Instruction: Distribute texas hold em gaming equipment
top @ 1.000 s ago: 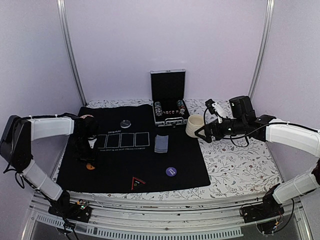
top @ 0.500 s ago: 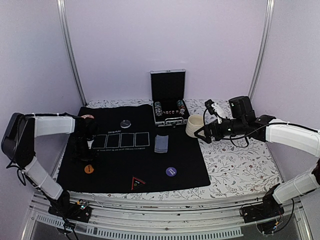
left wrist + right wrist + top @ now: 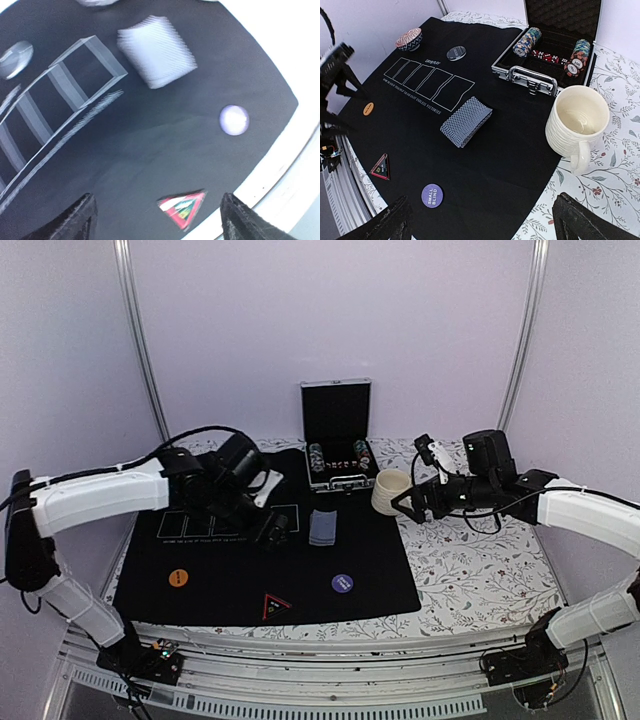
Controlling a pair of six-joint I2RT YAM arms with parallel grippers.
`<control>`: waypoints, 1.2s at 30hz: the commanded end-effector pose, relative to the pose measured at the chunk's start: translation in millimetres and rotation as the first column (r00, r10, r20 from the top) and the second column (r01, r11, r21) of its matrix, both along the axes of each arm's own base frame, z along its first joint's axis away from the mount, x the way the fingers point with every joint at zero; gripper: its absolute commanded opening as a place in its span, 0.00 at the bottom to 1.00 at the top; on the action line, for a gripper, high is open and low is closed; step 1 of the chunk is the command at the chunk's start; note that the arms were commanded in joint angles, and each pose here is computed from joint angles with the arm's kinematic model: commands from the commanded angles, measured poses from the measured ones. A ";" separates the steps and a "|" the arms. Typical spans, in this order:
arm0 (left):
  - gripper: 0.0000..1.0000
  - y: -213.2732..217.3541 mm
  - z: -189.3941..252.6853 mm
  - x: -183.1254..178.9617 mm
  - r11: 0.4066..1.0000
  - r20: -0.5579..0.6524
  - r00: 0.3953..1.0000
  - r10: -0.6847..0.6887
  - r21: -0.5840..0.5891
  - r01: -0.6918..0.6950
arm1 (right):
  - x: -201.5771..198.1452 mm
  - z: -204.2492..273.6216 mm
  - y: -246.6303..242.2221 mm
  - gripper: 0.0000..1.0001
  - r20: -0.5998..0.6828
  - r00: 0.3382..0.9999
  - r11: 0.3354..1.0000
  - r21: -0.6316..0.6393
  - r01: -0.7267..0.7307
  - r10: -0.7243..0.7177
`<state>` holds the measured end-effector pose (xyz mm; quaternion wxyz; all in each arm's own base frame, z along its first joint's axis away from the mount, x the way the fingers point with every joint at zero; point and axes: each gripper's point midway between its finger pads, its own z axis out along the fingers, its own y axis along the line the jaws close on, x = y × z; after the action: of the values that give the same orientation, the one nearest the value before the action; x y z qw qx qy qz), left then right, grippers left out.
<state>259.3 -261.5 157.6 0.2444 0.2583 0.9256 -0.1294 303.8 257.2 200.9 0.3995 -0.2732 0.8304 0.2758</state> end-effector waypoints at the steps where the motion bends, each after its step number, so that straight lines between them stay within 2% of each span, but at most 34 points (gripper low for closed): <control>1: 0.90 -92.8 -40.0 -38.4 0.952 -0.073 0.952 -0.298 0.058 0.302 | 4.5 29.2 -11.3 0.99 0.065 0.994 0.996 0.023 0.087 -0.088; 4: 0.97 -134.9 -70.7 -53.5 0.903 -0.128 0.907 -0.401 0.108 0.415 | 10.5 32.5 -29.9 0.99 0.097 0.978 0.982 -0.002 0.187 -0.186; 7: 0.98 -159.2 -104.9 -59.8 0.877 -0.191 0.877 -0.441 0.117 0.466 | 9.4 33.1 -38.7 0.99 0.106 0.969 0.974 -0.007 0.225 -0.223; 12: 0.98 -165.8 -128.1 -40.7 0.874 -0.203 0.895 -0.398 0.215 0.437 | 3.1 31.8 -38.3 0.99 0.089 0.975 0.978 -0.007 0.207 -0.205; 17: 0.98 -168.7 -144.7 -43.6 0.870 -0.254 0.885 -0.391 0.213 0.446 | 3.7 30.7 -38.3 0.99 0.083 0.975 0.978 -0.016 0.209 -0.207; 22: 0.91 -157.0 -154.5 -43.7 0.868 -0.292 0.883 -0.368 0.233 0.439 | 4.5 31.6 -35.9 0.99 0.080 0.977 0.980 -0.016 0.198 -0.196; 30: 0.68 -148.3 -159.0 -41.2 0.881 -0.320 0.887 -0.333 0.229 0.414 | 5.2 27.4 -33.1 0.99 0.065 0.980 0.982 -0.019 0.189 -0.187; 32: 0.65 -146.4 -161.8 -42.2 0.880 -0.328 0.885 -0.329 0.233 0.414 | 4.7 27.2 -32.5 0.99 0.065 0.981 0.982 -0.020 0.186 -0.185; 36: 0.68 -145.1 -166.3 -41.8 0.878 -0.330 0.888 -0.319 0.249 0.408 | 4.8 27.9 -32.3 0.99 0.067 0.981 0.983 -0.018 0.184 -0.182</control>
<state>226.6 -422.8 13.6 0.0804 0.4500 0.8857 -0.0816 309.0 221.6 225.5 0.4469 -0.2083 0.8438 0.2118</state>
